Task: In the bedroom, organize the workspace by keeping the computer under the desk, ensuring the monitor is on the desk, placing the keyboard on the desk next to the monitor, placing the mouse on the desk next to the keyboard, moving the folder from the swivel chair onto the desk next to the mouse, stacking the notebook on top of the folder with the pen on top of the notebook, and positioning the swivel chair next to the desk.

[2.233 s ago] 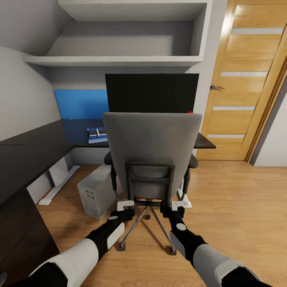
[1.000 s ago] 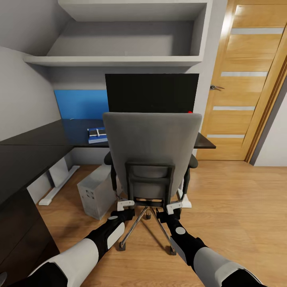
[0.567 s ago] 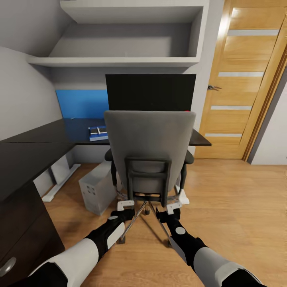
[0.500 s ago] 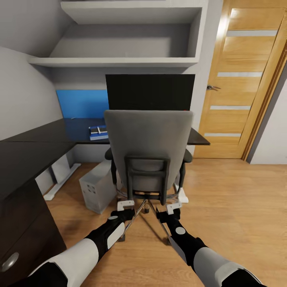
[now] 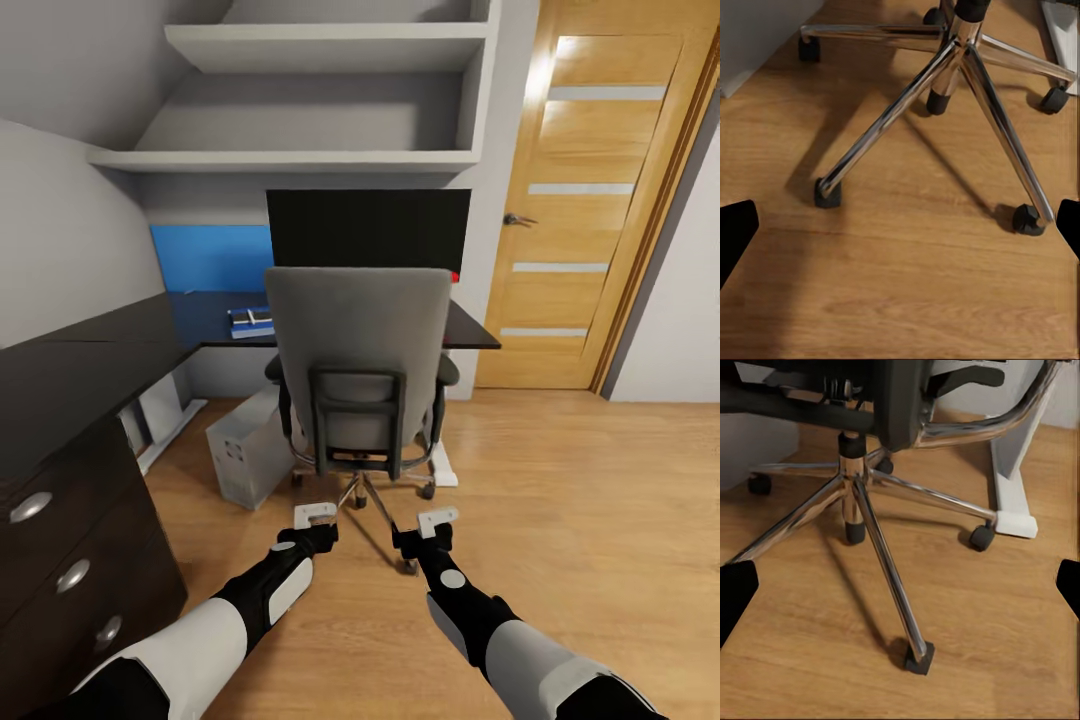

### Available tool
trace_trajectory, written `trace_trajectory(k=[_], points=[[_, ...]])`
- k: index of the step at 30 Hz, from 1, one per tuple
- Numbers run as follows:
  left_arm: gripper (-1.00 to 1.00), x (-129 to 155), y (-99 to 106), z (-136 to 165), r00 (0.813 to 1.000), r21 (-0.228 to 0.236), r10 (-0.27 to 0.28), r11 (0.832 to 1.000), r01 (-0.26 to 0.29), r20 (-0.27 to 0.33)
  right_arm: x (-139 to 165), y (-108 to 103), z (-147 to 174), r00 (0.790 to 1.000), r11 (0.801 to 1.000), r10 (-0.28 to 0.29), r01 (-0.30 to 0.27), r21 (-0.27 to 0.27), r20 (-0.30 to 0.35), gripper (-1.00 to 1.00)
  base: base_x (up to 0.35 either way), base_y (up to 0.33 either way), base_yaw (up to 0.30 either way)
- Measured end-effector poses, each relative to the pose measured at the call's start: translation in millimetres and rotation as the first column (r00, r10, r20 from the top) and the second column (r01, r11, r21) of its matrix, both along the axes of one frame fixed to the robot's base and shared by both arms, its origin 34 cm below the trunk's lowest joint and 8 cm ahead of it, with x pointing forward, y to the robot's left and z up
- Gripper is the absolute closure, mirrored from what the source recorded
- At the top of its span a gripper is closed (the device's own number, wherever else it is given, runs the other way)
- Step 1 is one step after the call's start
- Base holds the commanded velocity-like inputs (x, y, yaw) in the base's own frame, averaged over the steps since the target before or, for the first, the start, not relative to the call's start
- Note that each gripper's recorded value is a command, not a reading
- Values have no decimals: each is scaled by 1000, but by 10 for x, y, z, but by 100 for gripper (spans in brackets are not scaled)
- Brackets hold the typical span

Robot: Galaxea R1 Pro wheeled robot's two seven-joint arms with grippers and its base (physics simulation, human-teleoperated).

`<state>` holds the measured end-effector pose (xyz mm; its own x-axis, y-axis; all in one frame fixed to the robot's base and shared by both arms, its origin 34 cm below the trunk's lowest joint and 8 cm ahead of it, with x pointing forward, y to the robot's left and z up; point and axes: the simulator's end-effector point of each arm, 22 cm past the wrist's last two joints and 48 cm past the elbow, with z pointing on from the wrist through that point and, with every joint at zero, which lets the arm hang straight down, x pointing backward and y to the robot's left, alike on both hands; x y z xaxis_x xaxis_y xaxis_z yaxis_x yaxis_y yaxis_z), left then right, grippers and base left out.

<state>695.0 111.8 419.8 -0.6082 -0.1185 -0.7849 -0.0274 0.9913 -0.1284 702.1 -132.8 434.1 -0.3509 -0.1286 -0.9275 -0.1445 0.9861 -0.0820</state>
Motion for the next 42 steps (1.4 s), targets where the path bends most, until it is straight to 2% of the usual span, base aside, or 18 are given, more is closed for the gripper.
trace_trajectory(k=[7,16,22,24,25,42], points=[[-100,13,20,95,1000,-3,6,1000,-6,11,30,-32,132,1000,1000,-11,11,5,25,-100,-259,-119,0],[-100,68,23,297,1000,-4,9,1000,-8,8,83,-46,324,1000,1000,-25,25,13,16,-100,-212,-81,0],[-100,103,38,429,1000,-4,13,1000,-13,6,128,-110,462,998,998,-55,55,23,14,-100,-48,-9,0],[-100,116,47,473,1000,-3,15,1000,-15,6,144,-153,505,997,997,-74,74,32,11,-100,-8,-2,0],[-100,127,70,497,1000,-4,19,1000,-19,6,160,-229,530,994,993,-105,104,47,9,-100,0,0,0],[-100,219,191,840,999,6,32,999,-32,-3,246,-221,896,995,993,-104,104,47,5,-100,0,0,0]])
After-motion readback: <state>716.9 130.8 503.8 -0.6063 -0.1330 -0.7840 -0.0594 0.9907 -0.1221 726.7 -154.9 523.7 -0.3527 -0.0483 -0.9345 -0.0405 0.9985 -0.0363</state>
